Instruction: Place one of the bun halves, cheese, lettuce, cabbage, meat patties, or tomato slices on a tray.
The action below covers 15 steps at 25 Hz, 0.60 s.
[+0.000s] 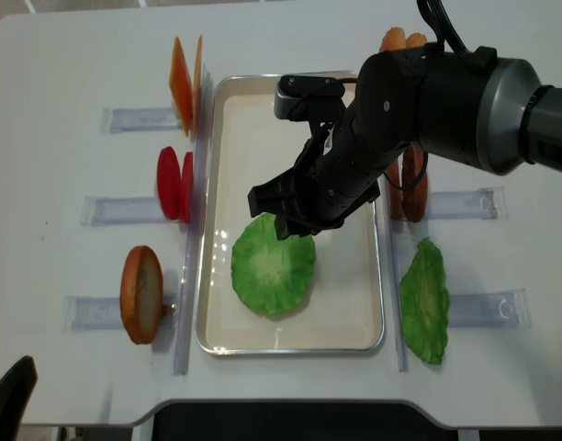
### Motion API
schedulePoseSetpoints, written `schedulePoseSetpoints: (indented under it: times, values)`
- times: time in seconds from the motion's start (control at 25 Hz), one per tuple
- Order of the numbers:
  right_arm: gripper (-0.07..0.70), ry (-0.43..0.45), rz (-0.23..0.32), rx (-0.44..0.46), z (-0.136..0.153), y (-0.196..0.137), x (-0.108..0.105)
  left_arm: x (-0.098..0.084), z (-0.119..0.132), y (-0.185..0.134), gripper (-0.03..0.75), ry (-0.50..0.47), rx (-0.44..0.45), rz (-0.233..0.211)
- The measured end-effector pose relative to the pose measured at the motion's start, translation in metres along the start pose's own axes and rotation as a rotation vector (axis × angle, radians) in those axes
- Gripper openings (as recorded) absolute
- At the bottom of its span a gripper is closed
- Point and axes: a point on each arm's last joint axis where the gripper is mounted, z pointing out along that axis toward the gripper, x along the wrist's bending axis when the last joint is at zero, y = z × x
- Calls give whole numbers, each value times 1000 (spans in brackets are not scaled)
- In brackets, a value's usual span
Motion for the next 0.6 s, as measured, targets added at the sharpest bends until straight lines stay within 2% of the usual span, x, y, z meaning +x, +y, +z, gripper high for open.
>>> schedulePoseSetpoints:
  times: [0.28, 0.52, 0.6]
  values:
    - [416, -54, 38, 4, 0, -1, -5, 0, 0, 0, 576, 0, 0, 0]
    - [463, -84, 72, 24, -1, -3, -7, 0, 0, 0, 576, 0, 0, 0]
    - [466, -88, 68, 19, -5, -3, -7, 0, 0, 0, 576, 0, 0, 0]
